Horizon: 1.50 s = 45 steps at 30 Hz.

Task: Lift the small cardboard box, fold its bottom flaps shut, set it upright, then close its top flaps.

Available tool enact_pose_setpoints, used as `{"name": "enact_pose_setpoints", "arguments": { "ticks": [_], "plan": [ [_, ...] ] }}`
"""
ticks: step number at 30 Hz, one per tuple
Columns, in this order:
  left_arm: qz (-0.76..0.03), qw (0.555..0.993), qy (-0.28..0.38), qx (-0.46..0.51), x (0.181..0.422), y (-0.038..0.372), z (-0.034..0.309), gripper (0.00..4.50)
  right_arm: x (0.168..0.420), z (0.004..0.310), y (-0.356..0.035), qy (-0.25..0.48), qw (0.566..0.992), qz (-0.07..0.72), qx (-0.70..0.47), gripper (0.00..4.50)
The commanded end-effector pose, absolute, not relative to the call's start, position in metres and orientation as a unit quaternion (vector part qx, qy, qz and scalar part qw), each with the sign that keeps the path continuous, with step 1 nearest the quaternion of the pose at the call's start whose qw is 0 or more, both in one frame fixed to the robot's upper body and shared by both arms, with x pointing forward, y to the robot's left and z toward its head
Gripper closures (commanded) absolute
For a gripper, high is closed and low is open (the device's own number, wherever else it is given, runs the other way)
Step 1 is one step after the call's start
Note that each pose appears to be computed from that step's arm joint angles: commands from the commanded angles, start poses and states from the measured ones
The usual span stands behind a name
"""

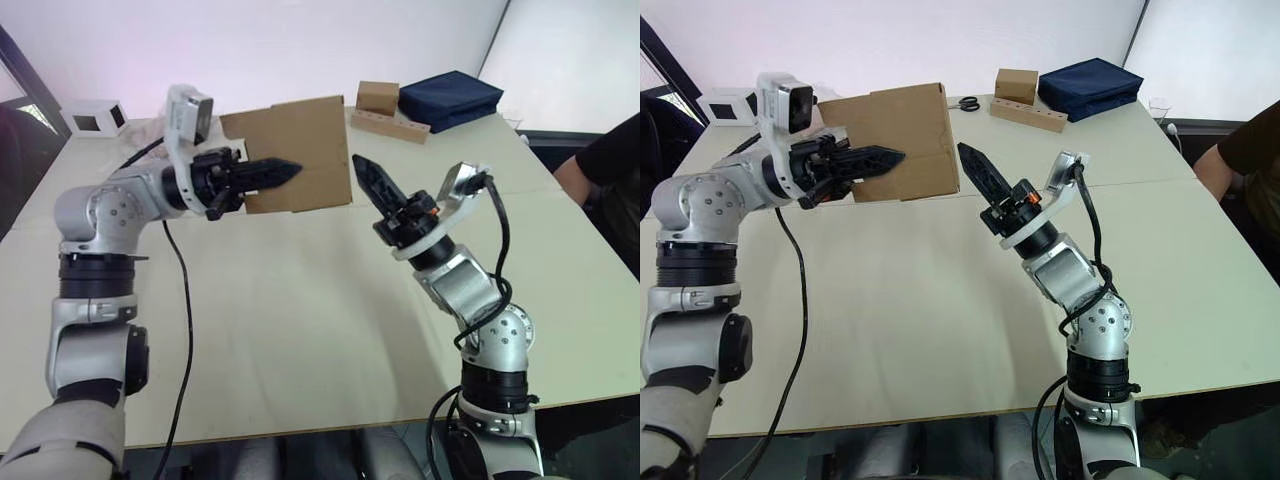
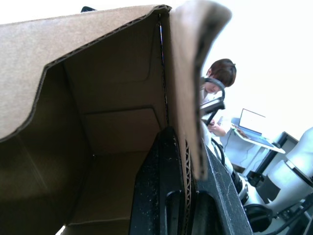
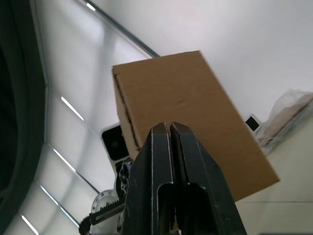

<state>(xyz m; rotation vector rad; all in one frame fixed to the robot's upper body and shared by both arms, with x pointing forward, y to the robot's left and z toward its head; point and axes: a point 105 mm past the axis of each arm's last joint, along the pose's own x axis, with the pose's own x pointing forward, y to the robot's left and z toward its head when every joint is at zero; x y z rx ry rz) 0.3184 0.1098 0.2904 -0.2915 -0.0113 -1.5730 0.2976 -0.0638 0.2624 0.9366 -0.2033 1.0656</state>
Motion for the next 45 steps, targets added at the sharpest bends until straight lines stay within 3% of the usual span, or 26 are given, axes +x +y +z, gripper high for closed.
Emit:
{"name": "enact_pose_setpoints", "arguments": {
  "ticks": [1,5,8,12,14,24,29,37,45],
  "plan": [
    [-0.717,0.687,-0.002,-0.116,0.315,0.104,0.292,4.50,0.282,0.266,-0.051,-0.092,0.748,0.527,0.393,4.45],
    [-0.721,0.684,0.011,-0.106,0.317,0.100,0.287,4.50,0.281,0.260,-0.050,-0.084,0.758,0.526,0.376,4.45],
    [-0.714,0.695,0.018,-0.082,0.320,0.104,0.289,4.50,0.284,0.253,-0.073,-0.087,0.783,0.493,0.368,4.45],
    [-0.688,0.723,0.047,0.034,0.323,0.106,0.283,4.50,0.275,0.236,-0.110,-0.056,0.824,0.462,0.322,4.45],
    [-0.667,0.732,0.086,0.110,0.326,0.106,0.274,4.50,0.263,0.220,-0.119,-0.008,0.843,0.470,0.260,4.45],
    [-0.587,0.655,0.270,0.392,0.305,0.104,0.247,4.50,0.220,0.172,-0.129,0.172,0.842,0.511,-0.029,4.45],
    [-0.558,0.625,0.315,0.446,0.296,0.104,0.233,4.50,0.224,0.164,-0.125,0.169,0.843,0.502,-0.093,4.45],
    [-0.548,0.590,0.350,0.478,0.290,0.104,0.211,4.50,0.224,0.154,-0.117,0.168,0.847,0.494,-0.102,4.45],
    [-0.548,0.572,0.341,0.507,0.290,0.090,0.199,4.50,0.231,0.146,-0.115,0.164,0.856,0.481,-0.093,4.45]
  ]
}}
